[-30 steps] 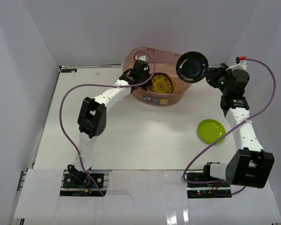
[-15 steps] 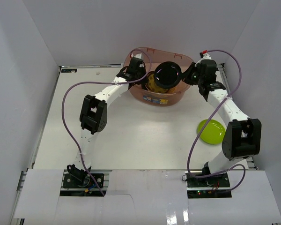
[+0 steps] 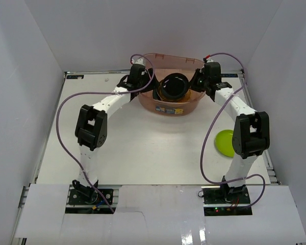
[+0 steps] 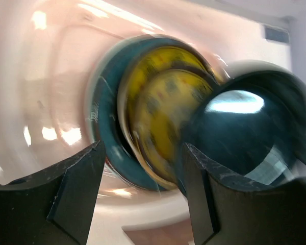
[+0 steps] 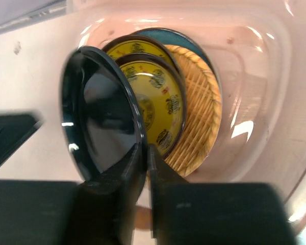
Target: Place the plates into the plastic bin on the countertop
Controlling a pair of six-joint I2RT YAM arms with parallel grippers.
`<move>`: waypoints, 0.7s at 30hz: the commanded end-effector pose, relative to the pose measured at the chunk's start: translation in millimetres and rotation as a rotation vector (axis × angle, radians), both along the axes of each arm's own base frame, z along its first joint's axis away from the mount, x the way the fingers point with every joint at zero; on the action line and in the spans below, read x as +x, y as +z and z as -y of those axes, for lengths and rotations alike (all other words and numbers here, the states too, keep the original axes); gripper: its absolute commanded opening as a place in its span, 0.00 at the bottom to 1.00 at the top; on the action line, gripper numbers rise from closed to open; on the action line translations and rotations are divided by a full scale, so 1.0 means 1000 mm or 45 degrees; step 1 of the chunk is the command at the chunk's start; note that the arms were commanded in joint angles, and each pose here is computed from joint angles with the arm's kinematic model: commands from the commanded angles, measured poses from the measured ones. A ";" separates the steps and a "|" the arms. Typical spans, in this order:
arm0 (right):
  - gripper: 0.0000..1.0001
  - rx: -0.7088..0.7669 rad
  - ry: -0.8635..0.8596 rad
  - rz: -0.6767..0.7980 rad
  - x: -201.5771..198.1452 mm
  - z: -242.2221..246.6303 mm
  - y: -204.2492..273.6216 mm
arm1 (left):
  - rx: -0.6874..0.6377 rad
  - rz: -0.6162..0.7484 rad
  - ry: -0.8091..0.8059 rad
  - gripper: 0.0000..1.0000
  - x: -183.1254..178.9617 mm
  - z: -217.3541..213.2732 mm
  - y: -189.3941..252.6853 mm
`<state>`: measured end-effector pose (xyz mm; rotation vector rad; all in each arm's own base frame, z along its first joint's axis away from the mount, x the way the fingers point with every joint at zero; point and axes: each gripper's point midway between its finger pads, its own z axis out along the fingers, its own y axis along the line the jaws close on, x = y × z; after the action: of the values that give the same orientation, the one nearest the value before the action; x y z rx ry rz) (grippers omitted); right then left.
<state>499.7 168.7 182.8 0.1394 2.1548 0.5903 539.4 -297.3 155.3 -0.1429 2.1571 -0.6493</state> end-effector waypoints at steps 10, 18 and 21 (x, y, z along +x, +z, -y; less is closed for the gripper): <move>0.79 -0.003 0.072 0.255 0.004 -0.007 0.098 | -0.153 0.185 -0.232 0.70 -0.197 0.060 0.063; 0.27 0.044 0.020 0.476 -0.058 0.025 0.186 | -0.110 0.306 -0.301 0.69 -0.223 0.096 0.086; 0.08 0.079 -0.043 0.578 -0.094 0.047 0.220 | -0.136 0.283 -0.452 0.69 -0.252 0.142 0.084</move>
<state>438.8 142.9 357.8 0.0450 1.8165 0.6146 312.6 -395.3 207.6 0.1556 2.0201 -0.8358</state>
